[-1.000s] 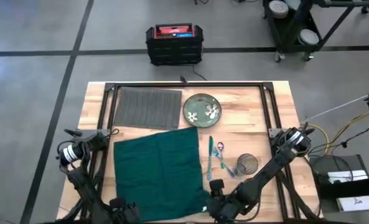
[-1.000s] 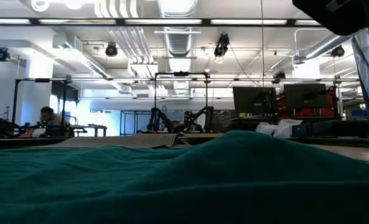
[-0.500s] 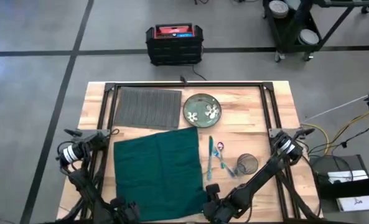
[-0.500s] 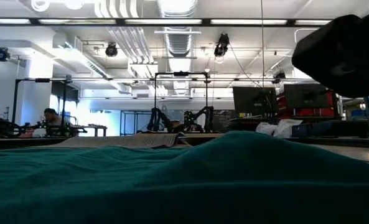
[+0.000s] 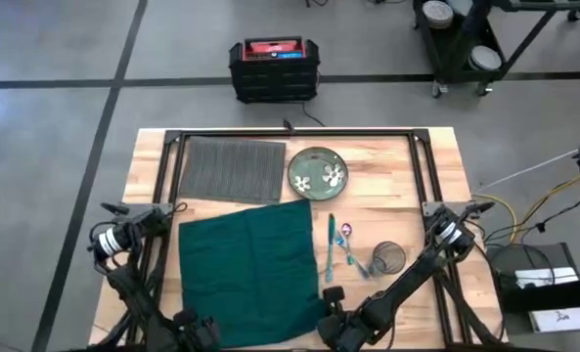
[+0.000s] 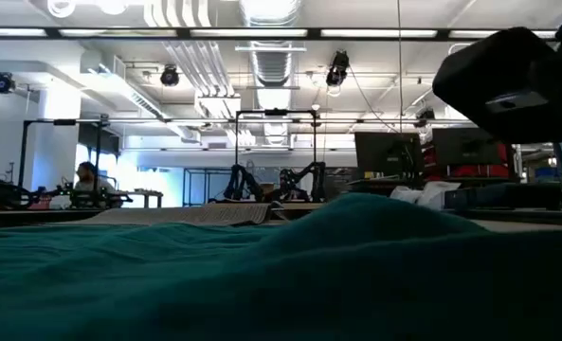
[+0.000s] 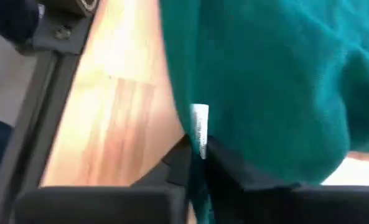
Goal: Set table place
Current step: Fold the green napkin
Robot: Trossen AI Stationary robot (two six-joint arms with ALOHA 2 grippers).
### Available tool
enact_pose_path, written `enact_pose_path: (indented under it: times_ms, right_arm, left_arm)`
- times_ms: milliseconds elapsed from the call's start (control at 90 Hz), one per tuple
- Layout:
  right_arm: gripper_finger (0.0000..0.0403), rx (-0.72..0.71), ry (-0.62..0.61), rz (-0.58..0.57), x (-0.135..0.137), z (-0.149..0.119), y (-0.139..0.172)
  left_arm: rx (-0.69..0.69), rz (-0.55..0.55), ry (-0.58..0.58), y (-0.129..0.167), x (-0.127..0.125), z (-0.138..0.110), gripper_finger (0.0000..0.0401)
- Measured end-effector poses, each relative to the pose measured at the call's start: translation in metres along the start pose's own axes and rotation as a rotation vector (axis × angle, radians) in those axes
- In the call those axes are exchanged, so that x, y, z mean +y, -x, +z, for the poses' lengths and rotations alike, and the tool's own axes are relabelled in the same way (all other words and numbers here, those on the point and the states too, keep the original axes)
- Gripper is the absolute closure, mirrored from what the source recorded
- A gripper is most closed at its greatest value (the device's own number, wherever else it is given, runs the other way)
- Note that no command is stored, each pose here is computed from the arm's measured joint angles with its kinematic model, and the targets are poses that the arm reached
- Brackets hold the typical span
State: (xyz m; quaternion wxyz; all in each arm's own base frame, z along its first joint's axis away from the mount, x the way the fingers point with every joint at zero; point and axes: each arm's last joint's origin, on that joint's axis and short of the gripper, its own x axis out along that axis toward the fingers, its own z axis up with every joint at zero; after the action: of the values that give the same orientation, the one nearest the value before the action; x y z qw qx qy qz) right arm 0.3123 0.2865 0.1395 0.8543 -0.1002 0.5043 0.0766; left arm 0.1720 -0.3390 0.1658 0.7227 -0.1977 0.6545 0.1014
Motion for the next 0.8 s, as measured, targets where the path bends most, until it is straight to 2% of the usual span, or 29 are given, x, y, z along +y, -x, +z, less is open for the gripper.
enact_pose_path:
  times_ms: [244,389,622,800]
  right_arm:
    - [0.04,0.016,-0.001,-0.029,-0.017,0.023,0.045]
    - [0.0402,-0.02,-0.02,-0.071,-0.031,0.031,0.069]
    - [0.0403,-0.057,-0.048,-0.068,-0.038,0.033,0.096]
    - [0.0403,-0.037,-0.033,0.026,-0.022,0.029,0.097]
  left_arm:
    - [-0.035,0.061,-0.017,0.052,0.005,0.0,0.0401]
    - [-0.116,0.06,-0.03,0.077,0.005,-0.006,0.0401]
    - [-0.155,-0.037,0.042,0.075,-0.006,-0.035,0.0401]
    - [-0.139,-0.104,0.07,0.057,-0.019,-0.053,0.0401]
